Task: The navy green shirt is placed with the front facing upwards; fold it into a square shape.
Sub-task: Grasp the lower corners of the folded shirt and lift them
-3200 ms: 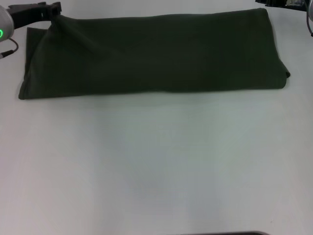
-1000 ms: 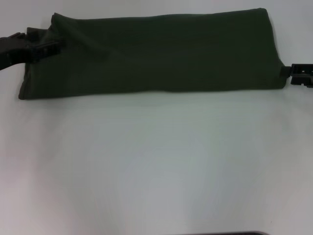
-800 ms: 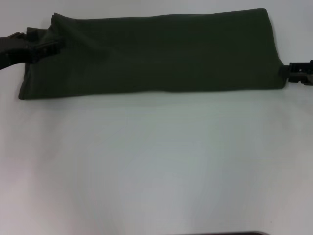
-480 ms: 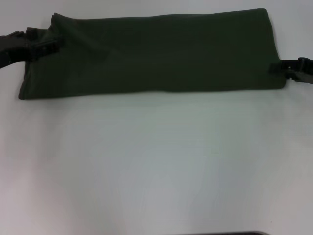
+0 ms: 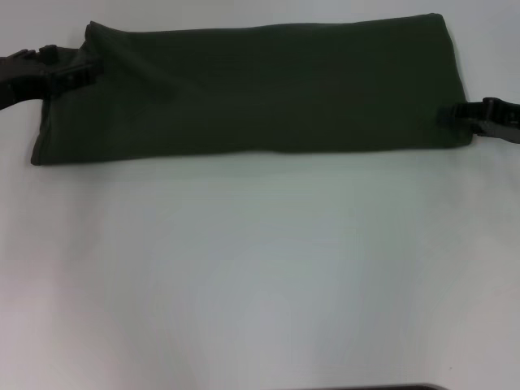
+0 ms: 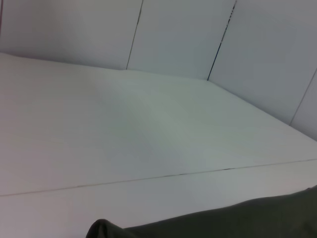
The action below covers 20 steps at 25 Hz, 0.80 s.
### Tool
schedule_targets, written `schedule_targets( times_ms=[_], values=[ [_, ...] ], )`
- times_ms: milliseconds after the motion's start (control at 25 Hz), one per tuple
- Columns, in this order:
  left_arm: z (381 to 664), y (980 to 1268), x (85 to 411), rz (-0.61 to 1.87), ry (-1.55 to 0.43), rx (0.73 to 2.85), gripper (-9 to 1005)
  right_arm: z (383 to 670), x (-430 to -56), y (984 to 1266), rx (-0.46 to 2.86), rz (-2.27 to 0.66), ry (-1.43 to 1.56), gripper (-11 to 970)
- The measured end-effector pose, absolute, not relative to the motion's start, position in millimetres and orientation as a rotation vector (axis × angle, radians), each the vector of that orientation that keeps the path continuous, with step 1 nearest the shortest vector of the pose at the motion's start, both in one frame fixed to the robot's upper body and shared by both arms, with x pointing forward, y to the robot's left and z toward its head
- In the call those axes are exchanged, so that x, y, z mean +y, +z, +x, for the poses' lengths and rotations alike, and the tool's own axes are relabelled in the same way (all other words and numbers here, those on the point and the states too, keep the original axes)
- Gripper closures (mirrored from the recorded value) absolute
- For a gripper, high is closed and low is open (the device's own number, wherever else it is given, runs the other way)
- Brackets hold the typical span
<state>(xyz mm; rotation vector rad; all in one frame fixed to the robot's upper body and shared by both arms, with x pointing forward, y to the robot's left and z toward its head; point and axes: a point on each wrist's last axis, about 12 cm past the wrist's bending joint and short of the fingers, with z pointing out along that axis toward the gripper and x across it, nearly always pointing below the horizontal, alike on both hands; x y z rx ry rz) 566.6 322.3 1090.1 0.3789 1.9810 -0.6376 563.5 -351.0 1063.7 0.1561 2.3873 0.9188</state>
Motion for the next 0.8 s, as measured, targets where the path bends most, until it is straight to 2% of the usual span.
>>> schedule_targets(
  times_ms=[120, 360, 560, 800],
  values=[
    [565.5, 1088.7, 324.1, 0.372, -0.634, 1.988, 75, 563.3, -352.8, 1063.6, 2.385, 0.156, 0.91, 473],
    [558.7, 1076.1, 335.2, 0.327, -0.591, 2.062, 76, 562.9, -357.5, 1064.2, 2.382, 0.164, 0.894, 701],
    [552.7, 1071.4, 343.5, 0.301, -0.641, 2.145, 76, 563.7, -358.6, 1064.8, 2.379, 0.167, 0.886, 930],
    [547.0, 1083.7, 359.5, 0.241, -0.787, 2.217, 76, 565.2, -359.6, 1067.5, 2.375, 0.158, 0.881, 942]
  ],
)
